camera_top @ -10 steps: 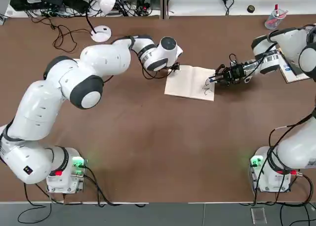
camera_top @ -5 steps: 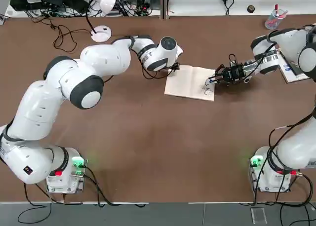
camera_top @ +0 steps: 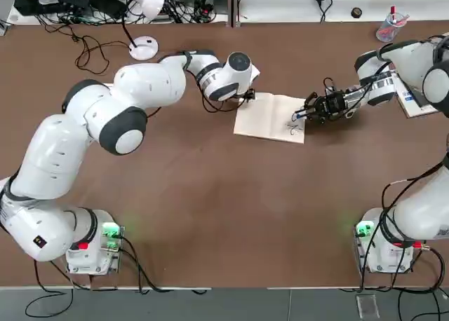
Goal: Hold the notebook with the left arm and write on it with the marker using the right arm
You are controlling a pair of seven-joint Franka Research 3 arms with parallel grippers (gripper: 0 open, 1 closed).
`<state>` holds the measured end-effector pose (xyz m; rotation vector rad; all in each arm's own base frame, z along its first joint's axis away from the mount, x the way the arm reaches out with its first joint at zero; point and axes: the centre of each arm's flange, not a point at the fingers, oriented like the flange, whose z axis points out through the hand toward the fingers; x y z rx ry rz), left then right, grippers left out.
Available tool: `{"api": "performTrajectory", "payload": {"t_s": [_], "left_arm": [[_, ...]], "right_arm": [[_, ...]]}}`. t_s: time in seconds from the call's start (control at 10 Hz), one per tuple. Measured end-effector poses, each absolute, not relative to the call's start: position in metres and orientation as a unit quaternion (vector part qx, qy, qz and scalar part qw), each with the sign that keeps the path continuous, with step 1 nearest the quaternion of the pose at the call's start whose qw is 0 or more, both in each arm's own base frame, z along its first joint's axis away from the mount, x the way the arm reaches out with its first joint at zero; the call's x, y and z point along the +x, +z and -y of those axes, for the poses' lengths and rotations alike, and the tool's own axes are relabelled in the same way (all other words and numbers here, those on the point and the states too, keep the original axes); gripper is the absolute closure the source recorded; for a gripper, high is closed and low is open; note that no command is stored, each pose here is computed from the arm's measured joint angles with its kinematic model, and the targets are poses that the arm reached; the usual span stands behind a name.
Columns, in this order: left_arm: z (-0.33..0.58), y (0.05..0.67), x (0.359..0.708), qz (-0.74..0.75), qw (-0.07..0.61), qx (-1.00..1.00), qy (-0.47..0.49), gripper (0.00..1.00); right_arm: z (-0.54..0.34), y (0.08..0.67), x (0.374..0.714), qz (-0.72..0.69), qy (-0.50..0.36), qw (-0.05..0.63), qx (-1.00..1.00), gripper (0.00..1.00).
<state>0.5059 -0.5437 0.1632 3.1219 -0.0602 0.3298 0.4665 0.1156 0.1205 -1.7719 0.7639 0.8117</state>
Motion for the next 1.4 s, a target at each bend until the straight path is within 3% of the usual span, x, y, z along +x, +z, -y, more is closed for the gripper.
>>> {"api": "performTrajectory", "payload": {"t_s": [1.4], "left_arm": [[0.544,0.163,0.506,0.019,0.001,0.994,0.105,0.0]], "right_arm": [[-0.144,0.119,0.458,-0.304,0.349,0.497,-0.734,0.83]]}}
